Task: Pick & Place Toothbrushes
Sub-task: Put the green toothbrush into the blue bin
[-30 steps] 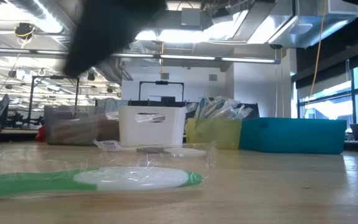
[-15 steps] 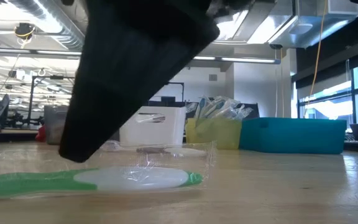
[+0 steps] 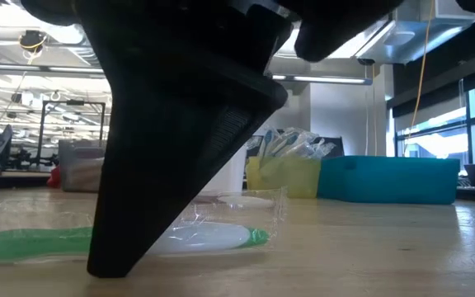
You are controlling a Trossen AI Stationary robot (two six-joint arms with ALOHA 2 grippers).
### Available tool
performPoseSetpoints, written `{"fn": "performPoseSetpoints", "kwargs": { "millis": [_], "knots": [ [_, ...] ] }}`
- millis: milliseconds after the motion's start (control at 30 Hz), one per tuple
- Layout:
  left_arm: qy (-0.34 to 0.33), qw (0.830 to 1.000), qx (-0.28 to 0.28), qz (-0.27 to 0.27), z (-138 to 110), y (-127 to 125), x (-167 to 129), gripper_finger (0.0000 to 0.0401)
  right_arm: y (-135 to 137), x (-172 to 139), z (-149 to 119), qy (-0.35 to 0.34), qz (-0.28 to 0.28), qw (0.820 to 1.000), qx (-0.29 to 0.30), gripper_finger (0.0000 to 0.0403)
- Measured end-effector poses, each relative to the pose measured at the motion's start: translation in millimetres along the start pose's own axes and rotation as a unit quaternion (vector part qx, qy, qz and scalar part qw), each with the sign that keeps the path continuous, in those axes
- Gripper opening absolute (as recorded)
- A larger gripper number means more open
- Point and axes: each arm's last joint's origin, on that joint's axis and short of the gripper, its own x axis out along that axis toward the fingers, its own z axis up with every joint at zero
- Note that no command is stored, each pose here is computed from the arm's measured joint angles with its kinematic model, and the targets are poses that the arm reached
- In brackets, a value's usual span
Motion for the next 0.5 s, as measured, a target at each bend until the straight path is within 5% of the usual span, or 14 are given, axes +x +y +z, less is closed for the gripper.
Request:
{"fn": "performPoseSetpoints", "kwargs": {
  "millis": [167, 367, 500],
  "knots": [
    [0.016, 1.000, 0.006, 0.006, -15, -8, 3, 0.0116, 1, 0, 0, -0.001, -0.005, 1.000, 0.015, 0.0147],
    [0.022, 0.999, -0.005, 0.036, -32, -14, 7, 0.0116, 1, 1, -1, 0.004, 0.017, 0.999, 0.038, 0.0027],
    [0.031, 0.998, 0.007, 0.049, -37, -13, 8, 0.0116, 8, 0, -4, 0.011, 0.006, 0.998, 0.062, 0.0024]
  ]
}}
